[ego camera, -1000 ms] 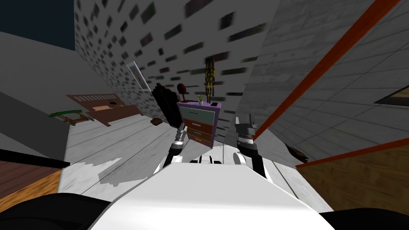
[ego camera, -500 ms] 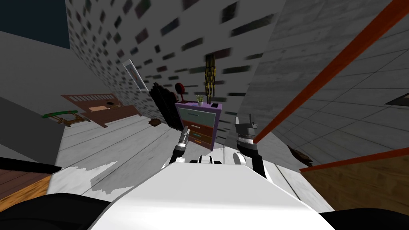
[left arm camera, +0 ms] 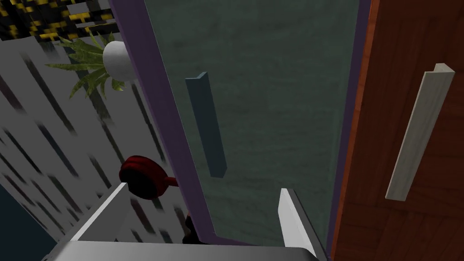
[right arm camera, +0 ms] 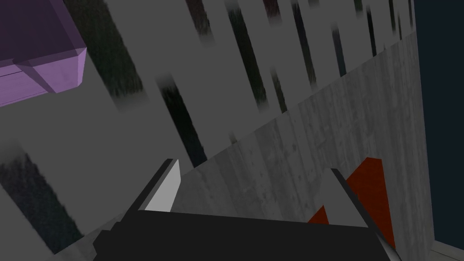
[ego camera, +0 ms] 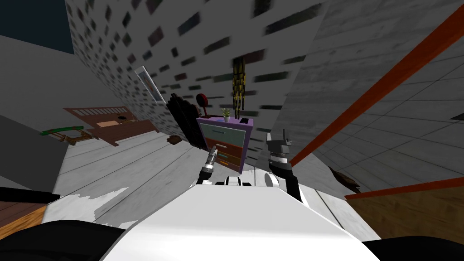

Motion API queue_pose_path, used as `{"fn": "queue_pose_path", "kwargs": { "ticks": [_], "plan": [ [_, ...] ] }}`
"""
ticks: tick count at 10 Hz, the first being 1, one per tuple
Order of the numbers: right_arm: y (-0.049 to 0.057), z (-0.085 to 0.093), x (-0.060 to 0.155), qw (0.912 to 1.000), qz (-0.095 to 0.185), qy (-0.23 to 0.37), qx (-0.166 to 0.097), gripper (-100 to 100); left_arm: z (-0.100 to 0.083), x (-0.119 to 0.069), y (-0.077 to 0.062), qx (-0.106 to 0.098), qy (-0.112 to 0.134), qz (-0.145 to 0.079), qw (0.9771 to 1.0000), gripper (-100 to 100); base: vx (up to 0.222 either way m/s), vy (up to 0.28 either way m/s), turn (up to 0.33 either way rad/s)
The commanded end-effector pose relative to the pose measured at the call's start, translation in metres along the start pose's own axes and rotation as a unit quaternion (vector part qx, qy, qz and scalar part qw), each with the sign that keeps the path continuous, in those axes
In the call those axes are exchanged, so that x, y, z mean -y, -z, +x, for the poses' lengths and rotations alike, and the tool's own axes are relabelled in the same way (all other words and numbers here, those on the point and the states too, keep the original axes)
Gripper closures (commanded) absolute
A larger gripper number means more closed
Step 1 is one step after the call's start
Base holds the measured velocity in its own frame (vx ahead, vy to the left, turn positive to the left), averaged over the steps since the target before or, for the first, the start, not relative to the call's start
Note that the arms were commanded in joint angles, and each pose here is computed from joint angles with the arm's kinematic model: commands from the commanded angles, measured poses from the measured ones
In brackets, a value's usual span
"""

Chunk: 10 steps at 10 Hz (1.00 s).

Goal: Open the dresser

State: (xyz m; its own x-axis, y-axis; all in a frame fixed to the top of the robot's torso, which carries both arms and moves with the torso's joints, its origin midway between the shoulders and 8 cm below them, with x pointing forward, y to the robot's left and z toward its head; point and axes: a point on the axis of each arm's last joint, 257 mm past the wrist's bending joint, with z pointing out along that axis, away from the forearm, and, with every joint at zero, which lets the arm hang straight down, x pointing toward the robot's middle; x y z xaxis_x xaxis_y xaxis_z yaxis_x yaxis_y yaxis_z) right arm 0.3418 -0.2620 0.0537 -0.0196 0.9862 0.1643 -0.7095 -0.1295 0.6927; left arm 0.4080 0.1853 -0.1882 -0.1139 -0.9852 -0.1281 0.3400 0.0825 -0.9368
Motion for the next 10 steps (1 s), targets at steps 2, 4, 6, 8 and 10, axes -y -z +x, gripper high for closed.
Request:
{"fn": "queue_pose_path", "kwargs": {
  "ticks": [2, 4, 6, 8, 10],
  "plan": [
    [0.0, 0.0, 0.0, 1.0, 0.0, 0.0, 0.0, 0, 0.02, -0.033, 0.009, -0.016, 0.001, -0.03, 0.9994, -100, 0.112, -0.001, -0.008],
    [0.0, 0.0, 0.0, 1.0, 0.0, 0.0, 0.0, 0, 0.026, -0.044, 0.014, -0.022, 0.0, -0.041, 0.9989, -100, 0.096, 0.013, -0.006],
    [0.0, 0.0, 0.0, 1.0, 0.0, 0.0, 0.0, 0, 0.038, -0.062, 0.021, -0.034, -0.001, -0.057, 0.9978, -100, 0.071, 0.004, -0.007],
    [0.0, 0.0, 0.0, 1.0, 0.0, 0.0, 0.0, 0, 0.044, -0.075, 0.027, -0.041, -0.003, -0.071, 0.9967, -100, 0.068, 0.011, -0.005],
    [0.0, 0.0, 0.0, 1.0, 0.0, 0.0, 0.0, 0, 0.055, -0.093, 0.037, -0.055, -0.007, -0.088, 0.9946, -100, 0.104, 0.009, -0.01]
  ]
}}
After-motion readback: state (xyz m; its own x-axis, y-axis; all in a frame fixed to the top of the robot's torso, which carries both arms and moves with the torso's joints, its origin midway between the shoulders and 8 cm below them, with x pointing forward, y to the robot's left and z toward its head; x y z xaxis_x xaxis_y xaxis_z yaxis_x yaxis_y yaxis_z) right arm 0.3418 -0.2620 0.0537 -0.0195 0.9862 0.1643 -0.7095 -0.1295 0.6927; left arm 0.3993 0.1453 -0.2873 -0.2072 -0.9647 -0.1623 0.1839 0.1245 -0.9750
